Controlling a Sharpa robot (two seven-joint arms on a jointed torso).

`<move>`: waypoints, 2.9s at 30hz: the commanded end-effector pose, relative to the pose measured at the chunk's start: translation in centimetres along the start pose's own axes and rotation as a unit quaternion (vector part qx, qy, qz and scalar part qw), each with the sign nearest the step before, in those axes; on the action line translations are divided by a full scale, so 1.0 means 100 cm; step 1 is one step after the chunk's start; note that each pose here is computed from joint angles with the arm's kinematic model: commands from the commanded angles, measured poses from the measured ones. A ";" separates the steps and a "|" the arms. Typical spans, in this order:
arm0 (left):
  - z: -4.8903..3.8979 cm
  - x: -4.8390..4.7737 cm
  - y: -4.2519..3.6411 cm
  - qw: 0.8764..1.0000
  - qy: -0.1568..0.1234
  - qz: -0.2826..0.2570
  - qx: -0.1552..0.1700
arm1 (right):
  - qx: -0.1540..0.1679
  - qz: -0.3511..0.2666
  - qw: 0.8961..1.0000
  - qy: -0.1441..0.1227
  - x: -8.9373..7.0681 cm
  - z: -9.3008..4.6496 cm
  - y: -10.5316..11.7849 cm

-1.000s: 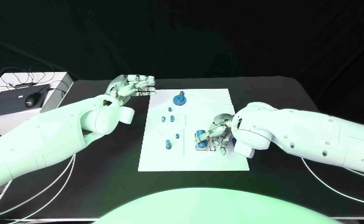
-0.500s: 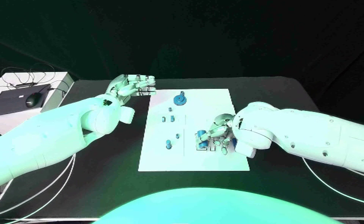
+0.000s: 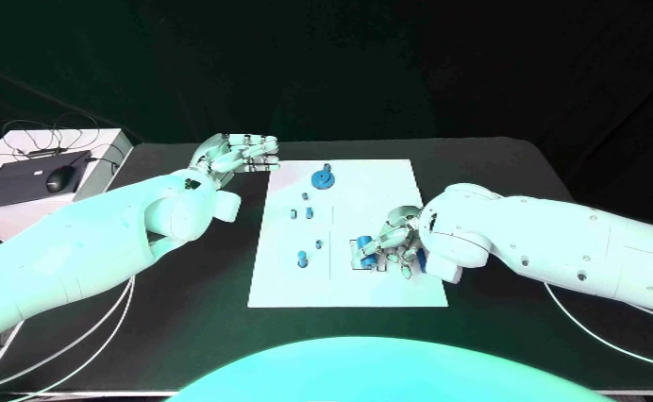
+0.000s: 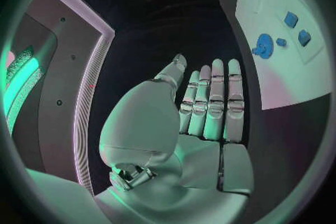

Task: Assemble the parts on the task board

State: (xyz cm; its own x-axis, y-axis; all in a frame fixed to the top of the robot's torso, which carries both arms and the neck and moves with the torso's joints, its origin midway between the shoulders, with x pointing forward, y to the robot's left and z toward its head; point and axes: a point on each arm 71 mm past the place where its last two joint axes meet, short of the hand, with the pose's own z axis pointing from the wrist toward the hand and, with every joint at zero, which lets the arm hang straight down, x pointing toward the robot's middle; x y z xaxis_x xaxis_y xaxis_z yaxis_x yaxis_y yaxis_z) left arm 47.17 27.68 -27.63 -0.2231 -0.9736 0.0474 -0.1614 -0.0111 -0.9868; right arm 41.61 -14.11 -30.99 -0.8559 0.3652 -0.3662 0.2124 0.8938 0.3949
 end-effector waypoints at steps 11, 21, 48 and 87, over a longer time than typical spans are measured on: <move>-0.0004 0.0017 -0.0010 1.000 0.009 -0.004 0.004 | 0.009 -0.019 1.000 0.009 0.002 0.004 -0.003; -0.0004 0.0015 -0.0010 1.000 0.009 -0.004 0.003 | 0.007 -0.019 1.000 0.002 0.003 0.004 -0.001; -0.0007 0.0004 -0.0010 1.000 0.007 -0.003 0.003 | 0.001 -0.010 1.000 -0.010 0.005 0.002 -0.002; -0.0015 -0.0017 -0.0010 1.000 0.005 -0.002 0.002 | -0.098 -0.058 0.991 -0.074 -0.001 -0.024 -0.013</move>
State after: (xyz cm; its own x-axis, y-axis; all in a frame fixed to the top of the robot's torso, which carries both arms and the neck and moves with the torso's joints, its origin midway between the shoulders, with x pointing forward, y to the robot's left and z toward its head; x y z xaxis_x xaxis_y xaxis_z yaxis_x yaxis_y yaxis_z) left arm 47.11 28.05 -27.60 -0.2185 -0.9749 0.0433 -0.1638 -0.0071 -0.9865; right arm 40.17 -16.24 -29.75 -0.8033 0.3324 -0.4941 0.0745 0.8793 0.4704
